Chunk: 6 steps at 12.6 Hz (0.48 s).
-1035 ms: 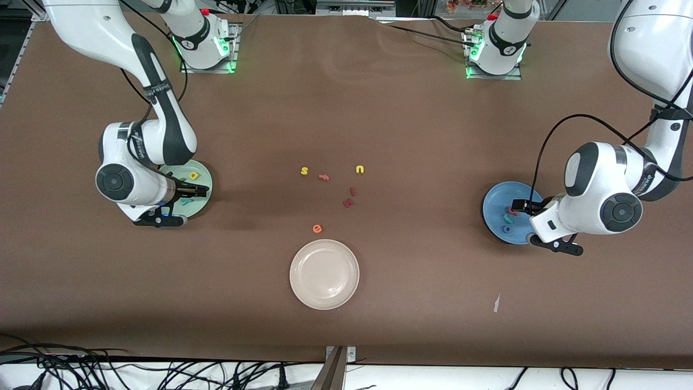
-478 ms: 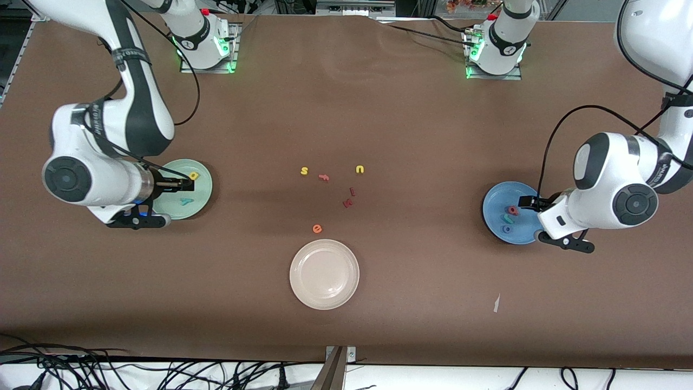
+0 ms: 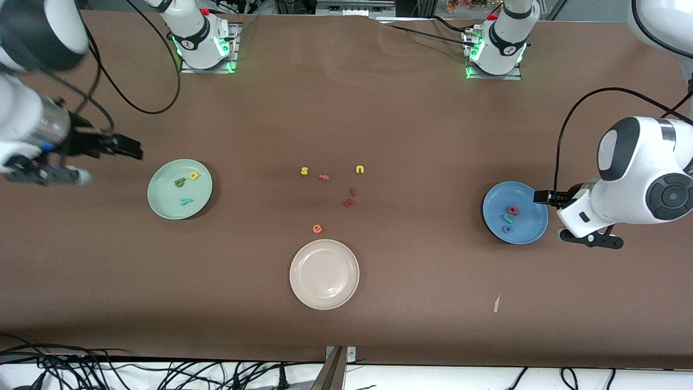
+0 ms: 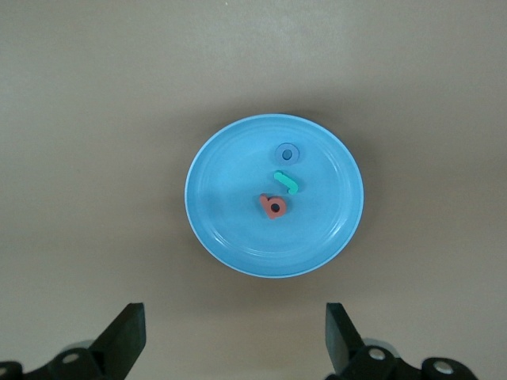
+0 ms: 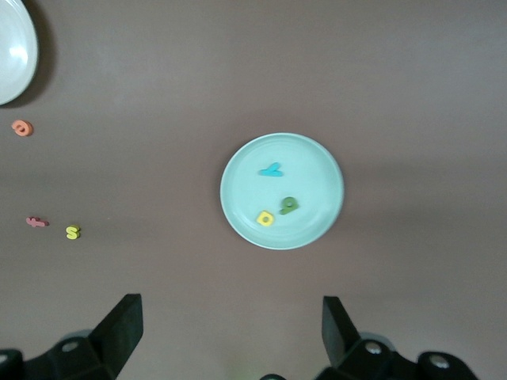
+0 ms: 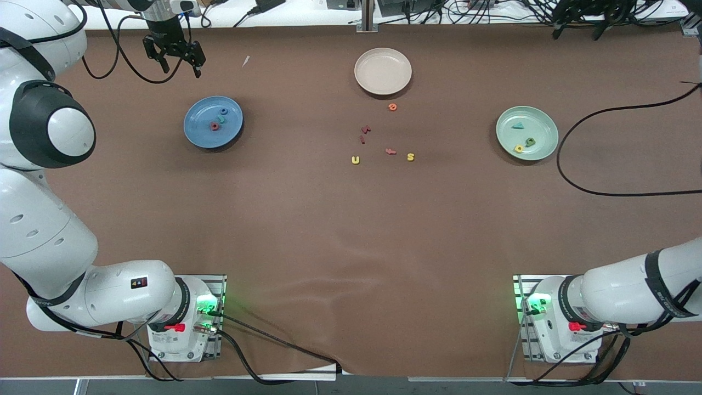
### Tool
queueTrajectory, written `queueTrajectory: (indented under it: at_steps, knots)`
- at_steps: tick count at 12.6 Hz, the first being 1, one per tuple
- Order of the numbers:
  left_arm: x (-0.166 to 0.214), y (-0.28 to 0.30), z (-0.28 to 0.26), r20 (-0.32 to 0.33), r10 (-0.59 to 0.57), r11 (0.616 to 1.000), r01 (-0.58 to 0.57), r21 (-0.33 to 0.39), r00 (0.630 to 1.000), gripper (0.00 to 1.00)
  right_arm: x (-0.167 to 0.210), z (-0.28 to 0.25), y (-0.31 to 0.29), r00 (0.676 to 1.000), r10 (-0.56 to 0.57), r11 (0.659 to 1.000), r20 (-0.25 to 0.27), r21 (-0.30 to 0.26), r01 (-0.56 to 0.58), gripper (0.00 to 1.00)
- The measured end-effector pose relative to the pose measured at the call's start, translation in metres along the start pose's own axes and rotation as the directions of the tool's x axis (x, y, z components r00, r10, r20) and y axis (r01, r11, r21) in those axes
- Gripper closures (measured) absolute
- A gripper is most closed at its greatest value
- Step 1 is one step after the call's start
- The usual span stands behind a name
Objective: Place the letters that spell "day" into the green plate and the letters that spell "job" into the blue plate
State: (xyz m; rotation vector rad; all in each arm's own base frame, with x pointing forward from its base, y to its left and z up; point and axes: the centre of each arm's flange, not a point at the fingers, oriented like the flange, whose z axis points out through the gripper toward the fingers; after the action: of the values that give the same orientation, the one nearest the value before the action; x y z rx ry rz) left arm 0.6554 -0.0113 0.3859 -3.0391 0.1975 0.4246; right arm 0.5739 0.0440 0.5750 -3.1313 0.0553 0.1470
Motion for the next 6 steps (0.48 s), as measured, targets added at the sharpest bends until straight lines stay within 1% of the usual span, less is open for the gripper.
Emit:
queueTrajectory:
  at_steps: [1,2,3,4,6]
  knots:
    - [-0.001,0.002,-0.004,-0.008,-0.005,1.000,0.005,-0.012,1.000,0.00,-0.016,-0.013,0.001,1.000,-0.002,1.000,-0.022,-0.008,0.001,0.00]
    - [-0.001,0.003,-0.010,-0.017,-0.012,0.999,0.011,-0.037,1.000,0.00,-0.025,-0.014,0.001,0.999,-0.003,1.000,-0.036,-0.012,0.002,0.00]
    - [-0.001,0.004,-0.016,-0.030,-0.020,0.998,0.018,-0.063,0.999,0.00,-0.025,-0.006,0.002,0.999,-0.002,1.000,-0.047,-0.015,0.001,0.00]
    - [-0.001,0.004,-0.022,-0.042,-0.026,0.997,0.022,-0.077,0.999,0.00,-0.021,0.004,0.004,0.999,0.001,1.000,-0.044,-0.017,-0.002,0.00]
    - [-0.005,0.000,-0.034,-0.062,-0.036,0.997,0.031,-0.076,0.997,0.00,-0.015,0.018,0.010,1.000,0.005,1.000,-0.026,-0.019,-0.006,0.00]
